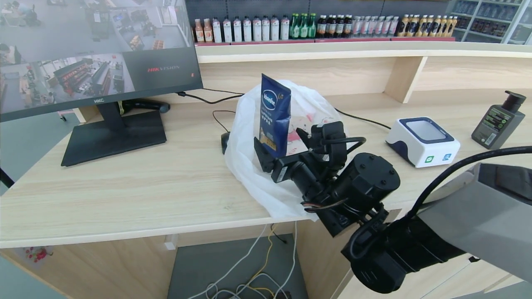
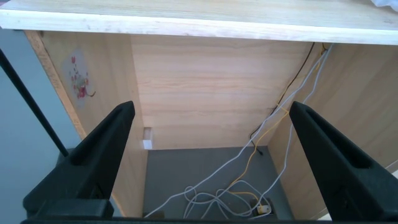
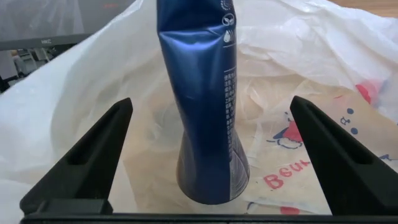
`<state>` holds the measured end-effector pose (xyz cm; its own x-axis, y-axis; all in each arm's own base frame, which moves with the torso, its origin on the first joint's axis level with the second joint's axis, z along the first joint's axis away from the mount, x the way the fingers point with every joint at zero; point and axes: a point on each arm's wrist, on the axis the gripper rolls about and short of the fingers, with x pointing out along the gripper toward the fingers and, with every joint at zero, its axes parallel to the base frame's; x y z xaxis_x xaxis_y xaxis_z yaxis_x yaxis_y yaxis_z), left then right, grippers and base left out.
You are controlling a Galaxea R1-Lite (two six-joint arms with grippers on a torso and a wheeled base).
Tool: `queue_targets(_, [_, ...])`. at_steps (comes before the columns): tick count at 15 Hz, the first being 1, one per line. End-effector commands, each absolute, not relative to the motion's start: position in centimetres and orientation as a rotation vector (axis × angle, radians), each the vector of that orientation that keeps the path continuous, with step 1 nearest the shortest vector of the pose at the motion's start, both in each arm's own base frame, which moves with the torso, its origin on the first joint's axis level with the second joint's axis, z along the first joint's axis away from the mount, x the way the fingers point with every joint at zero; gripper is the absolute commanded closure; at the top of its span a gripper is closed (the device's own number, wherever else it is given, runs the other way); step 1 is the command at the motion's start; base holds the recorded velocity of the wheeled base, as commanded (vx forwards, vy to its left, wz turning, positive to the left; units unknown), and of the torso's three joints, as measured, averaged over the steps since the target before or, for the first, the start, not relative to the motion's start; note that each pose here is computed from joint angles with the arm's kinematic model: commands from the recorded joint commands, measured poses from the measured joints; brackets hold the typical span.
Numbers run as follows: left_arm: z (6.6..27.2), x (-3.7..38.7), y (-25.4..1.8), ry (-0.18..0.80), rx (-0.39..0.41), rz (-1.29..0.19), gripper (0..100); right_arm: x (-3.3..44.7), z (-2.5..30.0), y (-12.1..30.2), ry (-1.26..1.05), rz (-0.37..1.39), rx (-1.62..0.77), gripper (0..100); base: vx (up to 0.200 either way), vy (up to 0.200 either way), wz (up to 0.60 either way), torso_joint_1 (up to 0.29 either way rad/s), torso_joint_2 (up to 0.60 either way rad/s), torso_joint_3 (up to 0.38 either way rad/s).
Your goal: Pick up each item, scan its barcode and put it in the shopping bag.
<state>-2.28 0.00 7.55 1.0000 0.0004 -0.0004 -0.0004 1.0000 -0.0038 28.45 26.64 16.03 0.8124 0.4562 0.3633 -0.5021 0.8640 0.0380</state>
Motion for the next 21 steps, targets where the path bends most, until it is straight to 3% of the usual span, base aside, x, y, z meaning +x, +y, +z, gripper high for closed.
queue_targets(1, [7.5, -2.3, 0.0, 0.0, -0.005, 0.002, 0, 26.7, 17.8, 25.9, -0.376, 0.531, 0.151, 0, 0.0, 0.0, 0.0, 0.0, 0.0, 0.0])
queue_targets(8, [7.5, -2.3, 0.0, 0.0, -0.005, 0.002, 0, 22.0, 19.2, 21.7, -0.347, 0.548, 0.134, 0, 0.0, 0.0, 0.0, 0.0, 0.0, 0.0])
queue_targets(14, [7.5, -2.3, 0.0, 0.0, -0.005, 0.002, 0, 17.0, 18.3, 17.0, -0.27, 0.564, 0.095, 0, 0.0, 0.0, 0.0, 0.0, 0.0, 0.0])
queue_targets(21, [7.5, -2.3, 0.0, 0.0, -0.005, 0.002, 0, 14.2, 19.7, 14.0, -0.331, 0.561, 0.129, 0, 0.0, 0.0, 0.0, 0.0, 0.0, 0.0])
